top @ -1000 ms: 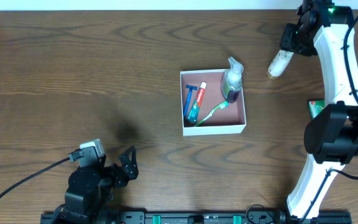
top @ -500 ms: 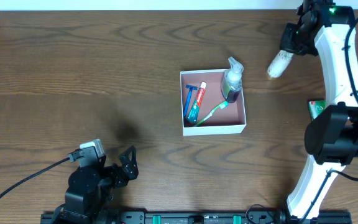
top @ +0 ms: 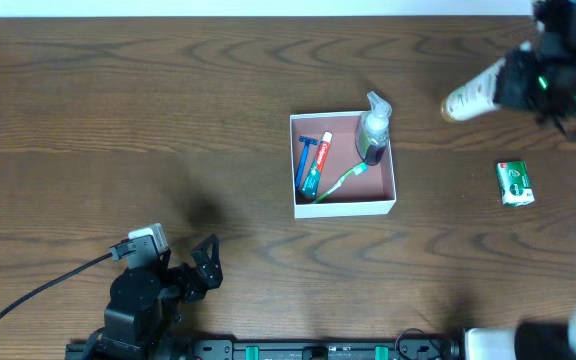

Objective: Pack container
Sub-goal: 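Grasp the white lotion tube with the right gripper, then carry the lotion tube left and lower it into the box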

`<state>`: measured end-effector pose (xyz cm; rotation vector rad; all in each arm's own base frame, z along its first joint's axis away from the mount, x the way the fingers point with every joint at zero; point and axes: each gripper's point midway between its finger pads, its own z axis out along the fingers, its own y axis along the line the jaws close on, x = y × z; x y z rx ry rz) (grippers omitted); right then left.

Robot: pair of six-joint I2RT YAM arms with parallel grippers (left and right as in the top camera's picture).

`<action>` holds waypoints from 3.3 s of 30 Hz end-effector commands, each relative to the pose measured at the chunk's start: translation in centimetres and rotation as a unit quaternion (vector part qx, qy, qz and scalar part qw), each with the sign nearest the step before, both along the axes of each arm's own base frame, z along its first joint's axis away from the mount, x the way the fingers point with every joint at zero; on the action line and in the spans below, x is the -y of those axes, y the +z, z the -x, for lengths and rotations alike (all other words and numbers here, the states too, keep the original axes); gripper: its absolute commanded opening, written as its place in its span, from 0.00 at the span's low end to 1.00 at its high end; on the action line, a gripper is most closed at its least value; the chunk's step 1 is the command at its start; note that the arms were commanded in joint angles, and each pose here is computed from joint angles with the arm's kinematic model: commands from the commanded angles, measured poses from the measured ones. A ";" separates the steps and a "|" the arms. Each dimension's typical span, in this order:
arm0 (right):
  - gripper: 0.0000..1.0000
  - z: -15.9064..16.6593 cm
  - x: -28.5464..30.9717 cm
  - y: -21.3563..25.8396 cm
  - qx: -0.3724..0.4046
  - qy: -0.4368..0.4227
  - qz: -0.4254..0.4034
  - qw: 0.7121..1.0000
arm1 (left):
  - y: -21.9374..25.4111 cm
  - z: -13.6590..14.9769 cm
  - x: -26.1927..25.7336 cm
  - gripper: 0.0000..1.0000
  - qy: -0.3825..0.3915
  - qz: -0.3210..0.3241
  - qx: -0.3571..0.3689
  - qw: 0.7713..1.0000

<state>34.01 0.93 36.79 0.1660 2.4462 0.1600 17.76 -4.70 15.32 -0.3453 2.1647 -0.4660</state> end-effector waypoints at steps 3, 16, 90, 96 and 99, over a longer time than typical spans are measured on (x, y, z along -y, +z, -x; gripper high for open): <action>0.01 4.3 -2.8 1.1 -0.005 0.060 0.003 0.998 | 0.3 0.0 -0.2 0.98 0.004 -0.001 0.005 1.000; 0.01 5.0 -8.6 -4.7 -0.080 0.146 0.005 0.986 | 0.3 0.0 -0.2 0.98 0.004 -0.001 0.005 1.000; 0.02 -0.8 -11.8 -20.0 -0.210 0.154 0.073 0.963 | 0.3 0.0 -0.2 0.98 0.004 -0.001 0.005 1.000; 0.02 -0.6 -12.3 -21.4 -0.229 0.161 0.079 0.957 | 0.3 0.0 -0.2 0.98 0.003 -0.001 0.005 1.000; 0.02 -0.4 -13.1 -21.9 -0.234 0.172 0.083 0.953 | 0.3 0.0 -0.2 0.98 0.003 -0.001 0.005 1.000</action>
